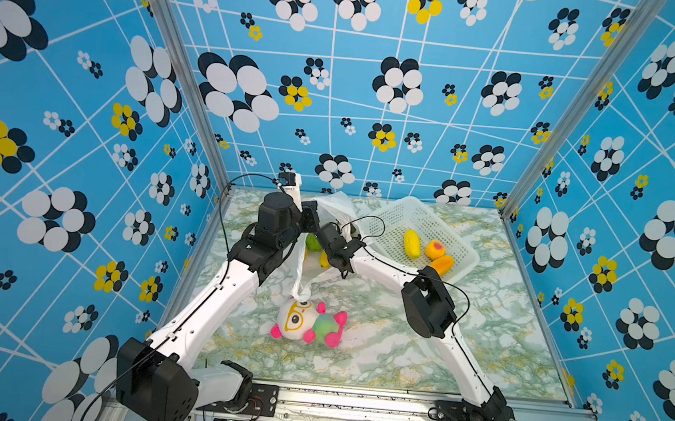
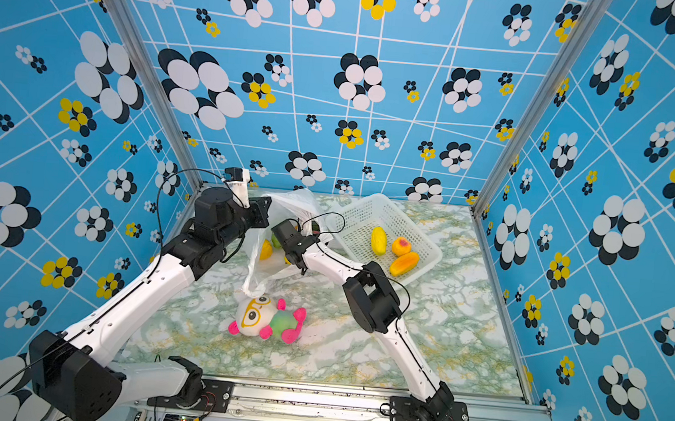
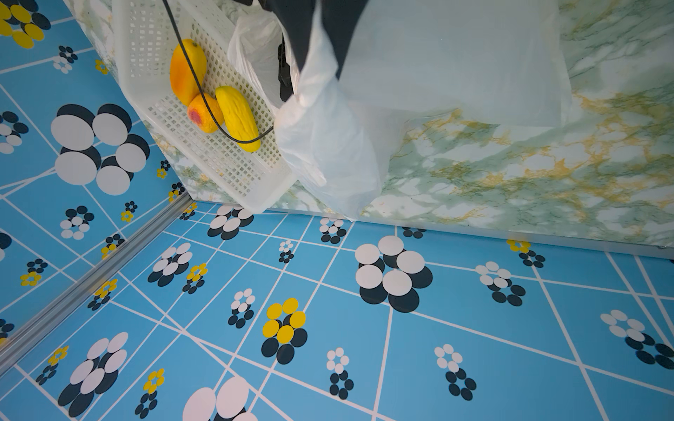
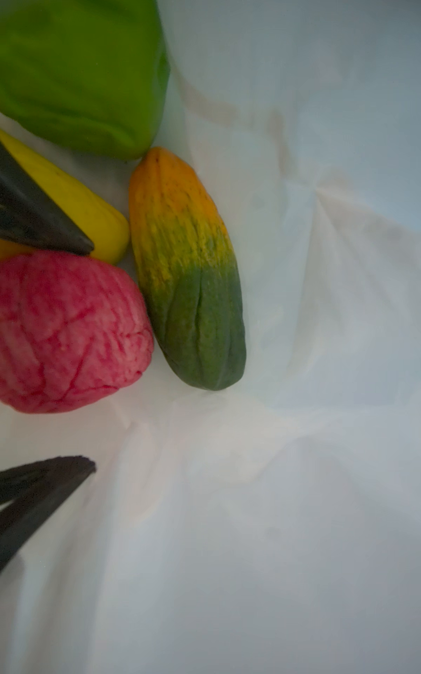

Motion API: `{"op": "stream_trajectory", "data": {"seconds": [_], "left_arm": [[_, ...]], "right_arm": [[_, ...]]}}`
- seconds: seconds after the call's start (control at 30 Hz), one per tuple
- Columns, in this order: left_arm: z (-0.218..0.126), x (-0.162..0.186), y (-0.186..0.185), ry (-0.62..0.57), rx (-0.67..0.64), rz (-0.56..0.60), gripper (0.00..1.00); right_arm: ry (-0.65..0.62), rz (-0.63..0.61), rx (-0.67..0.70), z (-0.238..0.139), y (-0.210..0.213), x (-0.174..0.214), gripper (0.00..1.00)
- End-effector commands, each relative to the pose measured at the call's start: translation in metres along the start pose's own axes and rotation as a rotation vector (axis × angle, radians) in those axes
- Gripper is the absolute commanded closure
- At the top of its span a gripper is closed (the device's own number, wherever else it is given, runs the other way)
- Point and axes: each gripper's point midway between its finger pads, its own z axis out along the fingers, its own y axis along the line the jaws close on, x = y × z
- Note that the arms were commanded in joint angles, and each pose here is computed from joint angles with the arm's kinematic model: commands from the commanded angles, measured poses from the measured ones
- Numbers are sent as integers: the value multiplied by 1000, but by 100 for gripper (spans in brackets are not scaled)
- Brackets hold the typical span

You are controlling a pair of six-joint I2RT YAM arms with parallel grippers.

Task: Untie the knot of the plastic bag and take out the fruit
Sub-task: 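Close the right gripper on the pink wrinkled fruit, then lift the pink fruit out of the bag over the white basket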

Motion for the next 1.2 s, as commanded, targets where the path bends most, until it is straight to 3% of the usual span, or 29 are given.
{"op": "stream_trajectory", "data": {"seconds": [0.0, 0.2, 0.4, 0.67, 0.9, 1.17], "left_arm": [[-10, -11, -2, -40, 13, -4, 100], [-10, -12, -2, -42, 12, -1, 100], [-8, -11, -2, -39, 10, -2, 100], [-9, -12, -1, -40, 5, 1, 100], [-6, -10, -1, -29, 5, 1, 100], [-4, -10, 0, -25, -1, 2, 100]], "right_arm": [[25, 15, -21, 0, 1, 0, 20], [1, 20, -29, -4, -2, -6, 39], [-34, 43, -123, -28, 3, -25, 44], [-113, 102, -356, -90, 13, -59, 51], [-141, 176, -540, -128, 15, -67, 55], [-211, 148, -679, -172, 11, -64, 57]]}}
